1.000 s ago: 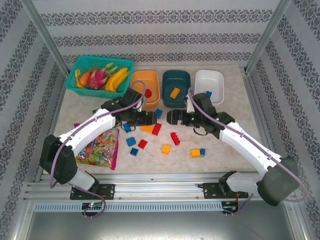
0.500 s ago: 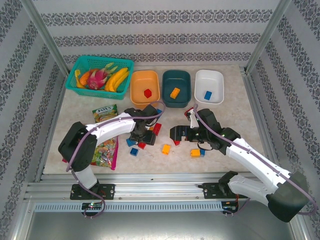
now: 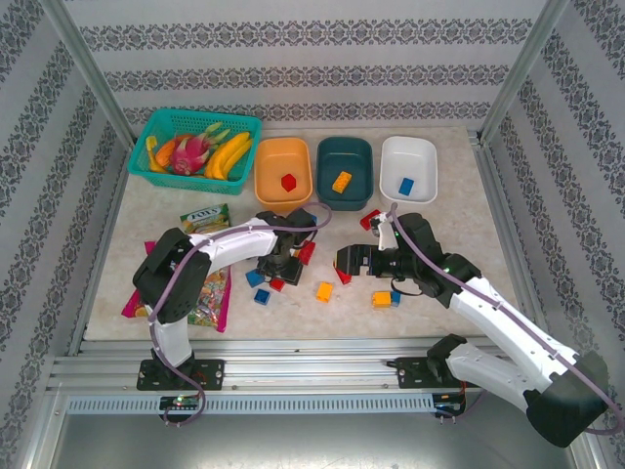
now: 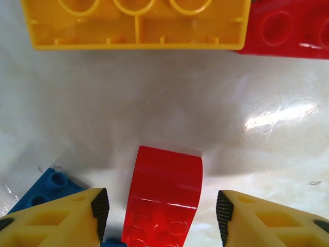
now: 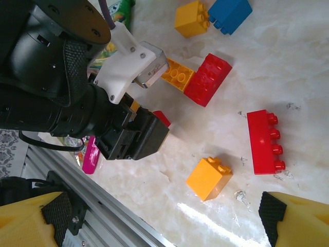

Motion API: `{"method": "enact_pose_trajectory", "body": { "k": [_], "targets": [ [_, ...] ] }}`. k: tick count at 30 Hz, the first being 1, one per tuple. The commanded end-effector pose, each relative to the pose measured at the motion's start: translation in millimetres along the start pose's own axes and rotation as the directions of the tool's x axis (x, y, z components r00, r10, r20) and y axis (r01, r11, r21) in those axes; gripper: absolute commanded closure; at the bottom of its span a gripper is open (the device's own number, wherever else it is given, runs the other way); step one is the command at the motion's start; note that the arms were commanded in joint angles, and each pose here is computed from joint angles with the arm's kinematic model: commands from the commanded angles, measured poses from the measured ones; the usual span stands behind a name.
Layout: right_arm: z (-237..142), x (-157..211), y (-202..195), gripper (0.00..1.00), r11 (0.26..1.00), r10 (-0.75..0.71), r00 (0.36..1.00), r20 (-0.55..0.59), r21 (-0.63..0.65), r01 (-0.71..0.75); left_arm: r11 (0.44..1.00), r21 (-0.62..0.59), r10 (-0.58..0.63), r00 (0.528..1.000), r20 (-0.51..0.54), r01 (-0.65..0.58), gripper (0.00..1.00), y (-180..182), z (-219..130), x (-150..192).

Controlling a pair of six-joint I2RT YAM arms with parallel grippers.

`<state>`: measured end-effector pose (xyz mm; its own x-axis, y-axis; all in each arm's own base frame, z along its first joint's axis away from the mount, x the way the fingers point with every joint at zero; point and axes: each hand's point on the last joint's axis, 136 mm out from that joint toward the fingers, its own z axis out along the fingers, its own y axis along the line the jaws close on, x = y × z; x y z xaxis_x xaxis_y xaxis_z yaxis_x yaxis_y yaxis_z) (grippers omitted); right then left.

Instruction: Sort the legos into containers by color

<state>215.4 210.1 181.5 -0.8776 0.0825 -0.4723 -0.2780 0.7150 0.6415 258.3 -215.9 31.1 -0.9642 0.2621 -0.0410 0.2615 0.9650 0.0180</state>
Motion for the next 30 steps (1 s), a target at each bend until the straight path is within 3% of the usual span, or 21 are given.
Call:
{"method": "enact_pose_trajectory", "body": {
  "k": [1,7,12,17,22,30],
  "targets": [
    [-1.3,1.4,-0.9,0.04,1.000,0.020,1.000,-0.008,-0.008,-0.020,0.999,-0.032,0.036,0.999,-0.035,-0.037,0.43,1.7,6.4,7.7],
    [0.2,-0.5,-0.9,0.04,1.000,0.025,1.000,-0.011,-0.011,-0.025,1.000,-0.010,0.022,0.998,-0.063,-0.023,0.52,-2.8,16.5,15.4],
    [2.9,-2.6,-1.7,0.05,1.000,0.027,1.000,-0.014,-0.008,-0.027,0.999,-0.025,0.030,0.997,-0.077,-0.032,0.54,-1.9,22.0,20.7],
    [2.6,-9.5,1.1,0.05,1.000,0.025,1.000,-0.002,-0.012,-0.025,0.999,-0.033,0.031,0.999,-0.044,-0.032,0.65,-2.5,16.0,13.6],
    [-9.6,-31.4,12.0,0.06,0.999,0.020,0.998,0.063,-0.027,-0.018,0.999,-0.018,-0.025,0.998,0.065,0.026,0.69,-1.3,-26.0,-9.2],
    [-39.1,-97.9,44.8,0.05,0.994,-0.008,0.943,0.334,-0.100,0.044,0.978,0.121,-0.195,0.954,0.226,0.171,0.71,25.0,-108.9,-81.1]
  ]
}}
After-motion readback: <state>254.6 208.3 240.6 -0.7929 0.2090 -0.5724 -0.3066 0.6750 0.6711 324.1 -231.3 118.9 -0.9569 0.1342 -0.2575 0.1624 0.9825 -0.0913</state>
